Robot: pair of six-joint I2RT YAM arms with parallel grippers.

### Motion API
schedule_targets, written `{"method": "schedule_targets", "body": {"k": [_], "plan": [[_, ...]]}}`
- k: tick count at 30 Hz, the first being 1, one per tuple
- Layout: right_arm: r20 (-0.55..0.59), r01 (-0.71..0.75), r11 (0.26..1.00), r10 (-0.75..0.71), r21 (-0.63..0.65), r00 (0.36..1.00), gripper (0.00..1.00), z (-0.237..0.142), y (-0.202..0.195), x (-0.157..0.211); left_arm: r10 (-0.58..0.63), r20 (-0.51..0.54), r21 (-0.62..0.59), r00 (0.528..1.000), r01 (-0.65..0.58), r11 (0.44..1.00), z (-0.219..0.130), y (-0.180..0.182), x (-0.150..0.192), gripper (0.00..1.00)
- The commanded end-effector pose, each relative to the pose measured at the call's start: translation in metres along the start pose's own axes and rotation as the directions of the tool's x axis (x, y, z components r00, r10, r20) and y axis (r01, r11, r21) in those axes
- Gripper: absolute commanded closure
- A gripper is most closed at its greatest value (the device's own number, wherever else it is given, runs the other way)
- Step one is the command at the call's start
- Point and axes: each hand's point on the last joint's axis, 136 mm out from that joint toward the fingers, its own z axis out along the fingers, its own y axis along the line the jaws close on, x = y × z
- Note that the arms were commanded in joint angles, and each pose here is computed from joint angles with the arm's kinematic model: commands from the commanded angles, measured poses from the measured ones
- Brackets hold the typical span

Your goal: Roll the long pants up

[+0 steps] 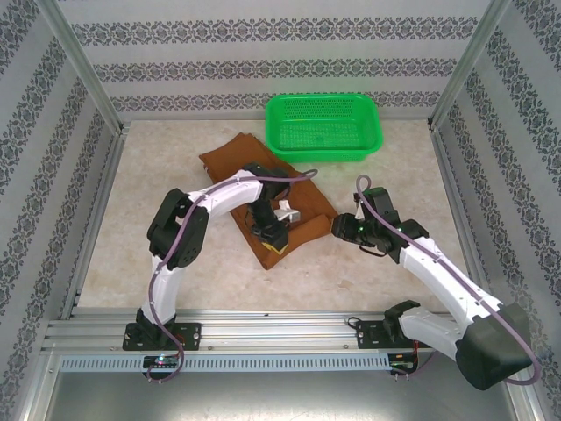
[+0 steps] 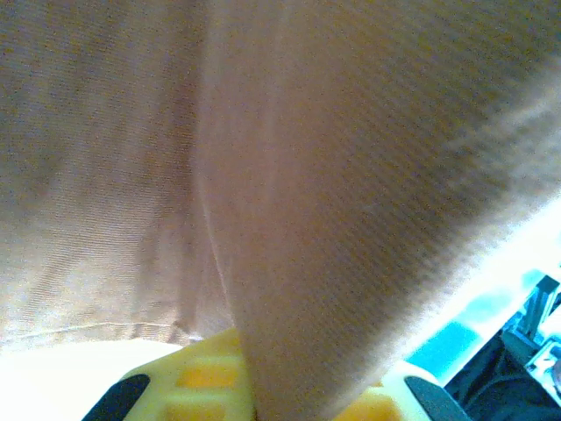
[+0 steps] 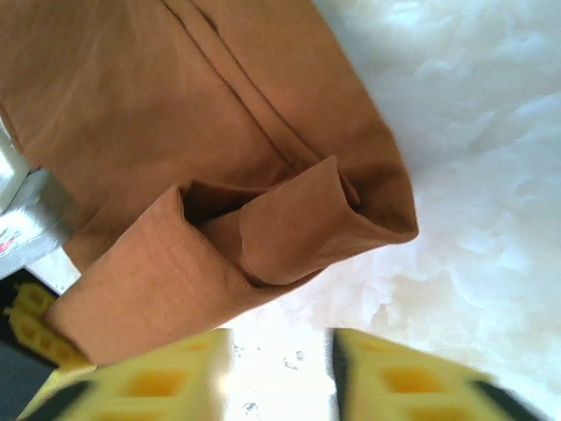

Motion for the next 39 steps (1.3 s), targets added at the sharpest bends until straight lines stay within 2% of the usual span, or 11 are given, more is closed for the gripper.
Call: {"method": "schedule_targets", "body": {"k": [1,12,18,22,25,27,31,34,39], "plan": [[-0.026,0.002,0.998,-0.003,-0.064,1.000,0.97,0.007,0.016,-0.007,-0.029,-0.015,0.027,0.999,0.029,0.999,-0.005,0.015,-0.001,0.85],[-0.130,0.022,0.988,-0.042,-0.155,0.991,0.91,0.046,0.051,-0.022,-0.048,0.017,-0.044,0.999,0.048,0.998,-0.010,0.037,-0.011,0.72],[-0.179,0.020,0.988,-0.047,-0.151,0.983,0.90,0.074,0.057,-0.029,-0.066,0.051,-0.113,0.996,0.072,0.991,-0.018,0.055,-0.013,0.69],[-0.195,0.029,0.990,-0.055,-0.137,0.979,0.90,0.093,0.059,-0.038,0.001,0.223,-0.300,0.975,0.068,0.951,-0.059,0.070,-0.028,0.69],[-0.227,0.021,0.994,-0.046,-0.110,0.973,0.91,0.113,0.054,-0.040,0.123,0.391,-0.418,0.912,0.057,0.907,-0.099,0.064,-0.038,0.64],[-0.258,0.011,0.994,-0.038,-0.104,0.965,0.93,0.126,0.053,-0.039,0.192,0.438,-0.459,0.878,0.035,0.888,-0.109,0.054,-0.036,0.60],[-0.306,-0.029,0.995,0.000,-0.090,0.952,0.96,0.142,0.045,-0.032,0.311,0.390,-0.508,0.866,-0.079,0.858,-0.086,0.028,-0.026,0.57],[-0.314,-0.051,0.995,0.022,-0.084,0.949,0.95,0.143,0.039,-0.028,0.422,0.321,-0.559,0.848,-0.190,0.807,-0.054,0.004,-0.024,0.55],[-0.305,-0.071,0.995,0.046,-0.071,0.951,0.94,0.138,0.028,-0.022,0.480,0.230,-0.629,0.847,-0.247,0.737,-0.017,-0.004,-0.030,0.55]]}}
